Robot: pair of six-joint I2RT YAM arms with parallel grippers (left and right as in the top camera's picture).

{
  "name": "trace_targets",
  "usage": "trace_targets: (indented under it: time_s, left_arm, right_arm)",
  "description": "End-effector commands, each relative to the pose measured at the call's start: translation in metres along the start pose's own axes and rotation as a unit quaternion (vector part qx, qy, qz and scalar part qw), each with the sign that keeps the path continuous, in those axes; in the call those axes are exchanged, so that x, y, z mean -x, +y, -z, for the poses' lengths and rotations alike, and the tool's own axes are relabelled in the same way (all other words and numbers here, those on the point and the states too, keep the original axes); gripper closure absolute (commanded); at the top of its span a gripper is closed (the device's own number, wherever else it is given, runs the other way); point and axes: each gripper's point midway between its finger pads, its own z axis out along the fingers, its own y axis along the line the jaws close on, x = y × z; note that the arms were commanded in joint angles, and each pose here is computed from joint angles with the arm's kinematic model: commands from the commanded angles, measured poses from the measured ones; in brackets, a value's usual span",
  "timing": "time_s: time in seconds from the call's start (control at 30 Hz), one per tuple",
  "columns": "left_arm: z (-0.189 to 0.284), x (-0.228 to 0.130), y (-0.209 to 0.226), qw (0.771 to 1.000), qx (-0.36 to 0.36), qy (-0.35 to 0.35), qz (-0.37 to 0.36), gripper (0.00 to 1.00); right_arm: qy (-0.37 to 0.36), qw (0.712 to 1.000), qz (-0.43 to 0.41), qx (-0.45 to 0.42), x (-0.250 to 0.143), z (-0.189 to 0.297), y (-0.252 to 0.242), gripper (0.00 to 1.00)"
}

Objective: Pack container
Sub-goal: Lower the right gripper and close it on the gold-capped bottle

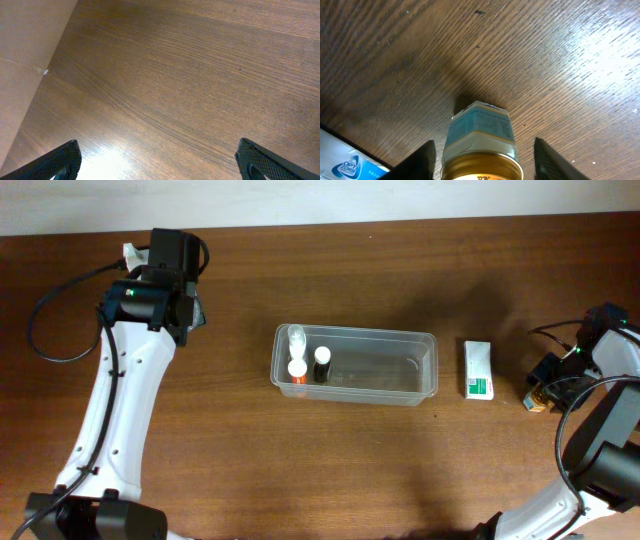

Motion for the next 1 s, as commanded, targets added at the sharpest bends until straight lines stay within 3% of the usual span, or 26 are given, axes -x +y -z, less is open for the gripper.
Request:
trace_targets:
  time_s: [0.0, 0.8, 0.97]
  left_arm:
    - [0.0103, 0.0080, 0.0095, 1.000, 0.004, -0.017, 0.012, 0.01]
    - [0.0103, 0.0080, 0.0095, 1.000, 0.004, -0.017, 0.012, 0.01]
    - [0.0103, 0.0079, 0.0096, 1.000, 0.004, -0.017, 0.012, 0.00]
  right_arm:
    - [0.015, 1.000, -0.006, 0.011, -0.0054, -0.0041, 0.0007, 0.49]
    - [0.009, 1.000, -0.005, 0.014, -0.0026, -0.0046, 0.0019, 0.49]
    - [0.013, 1.000, -0.006, 0.013, -0.0046, -0.0050, 0.0014, 0.59]
